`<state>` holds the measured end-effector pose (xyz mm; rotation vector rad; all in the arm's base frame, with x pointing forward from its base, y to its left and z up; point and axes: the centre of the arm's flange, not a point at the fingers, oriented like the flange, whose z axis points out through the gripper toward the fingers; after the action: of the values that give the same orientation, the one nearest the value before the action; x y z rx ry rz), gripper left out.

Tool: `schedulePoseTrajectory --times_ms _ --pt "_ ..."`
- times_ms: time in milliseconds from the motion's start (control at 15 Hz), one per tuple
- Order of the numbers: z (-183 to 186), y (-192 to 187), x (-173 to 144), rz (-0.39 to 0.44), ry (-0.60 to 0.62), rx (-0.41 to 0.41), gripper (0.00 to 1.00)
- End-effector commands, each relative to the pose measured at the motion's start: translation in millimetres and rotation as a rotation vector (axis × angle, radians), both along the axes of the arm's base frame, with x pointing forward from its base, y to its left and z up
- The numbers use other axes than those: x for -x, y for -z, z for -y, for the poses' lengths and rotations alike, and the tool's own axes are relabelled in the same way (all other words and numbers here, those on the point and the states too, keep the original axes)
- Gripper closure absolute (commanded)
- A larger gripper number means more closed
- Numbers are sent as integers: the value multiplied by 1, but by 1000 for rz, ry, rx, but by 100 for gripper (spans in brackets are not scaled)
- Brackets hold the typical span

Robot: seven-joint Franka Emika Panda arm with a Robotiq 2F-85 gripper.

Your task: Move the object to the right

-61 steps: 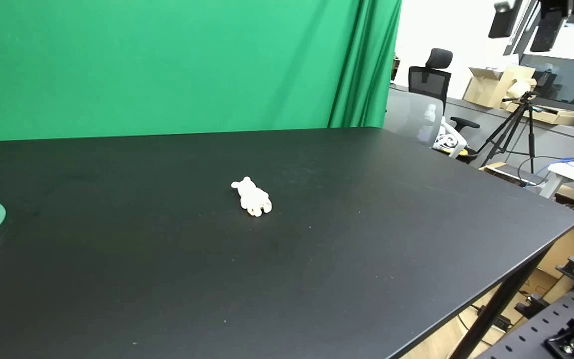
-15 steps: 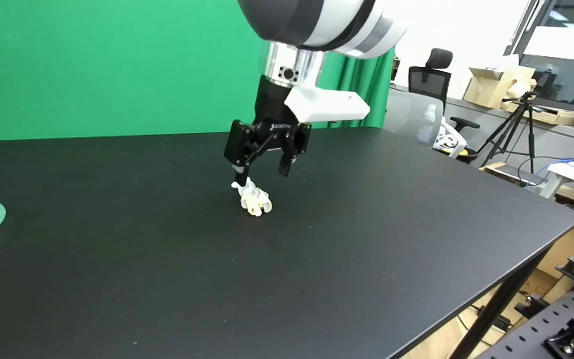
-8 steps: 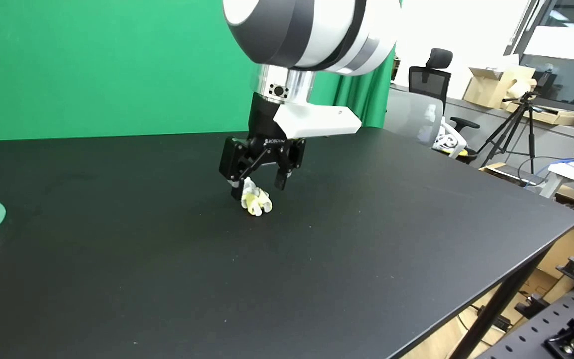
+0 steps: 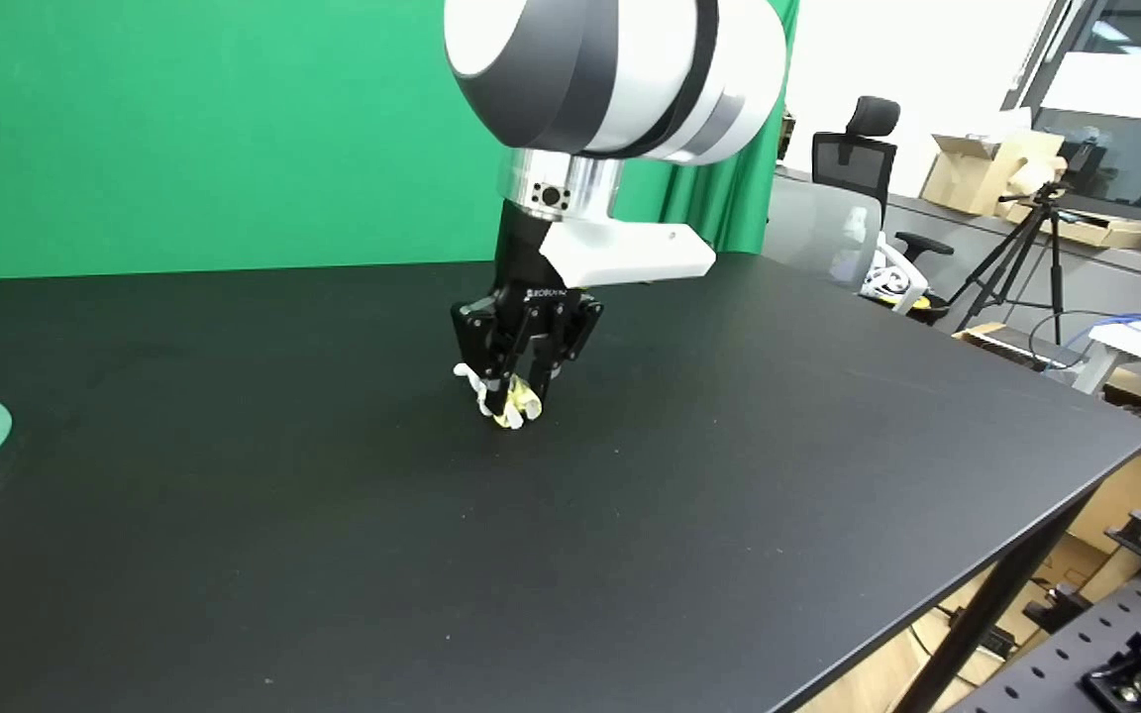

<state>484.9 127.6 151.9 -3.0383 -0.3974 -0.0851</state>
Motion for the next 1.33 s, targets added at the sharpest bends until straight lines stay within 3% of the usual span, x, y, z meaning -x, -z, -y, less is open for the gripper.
schedulePoseTrajectory --times_ms 0,400,733,1267 --pt "-4 -8 -7 1 25 9 85" --pt "18 -40 -2 48 87 21 86" --pt "78 -67 4 78 232 42 86" --pt "167 -49 32 8 411 91 86"
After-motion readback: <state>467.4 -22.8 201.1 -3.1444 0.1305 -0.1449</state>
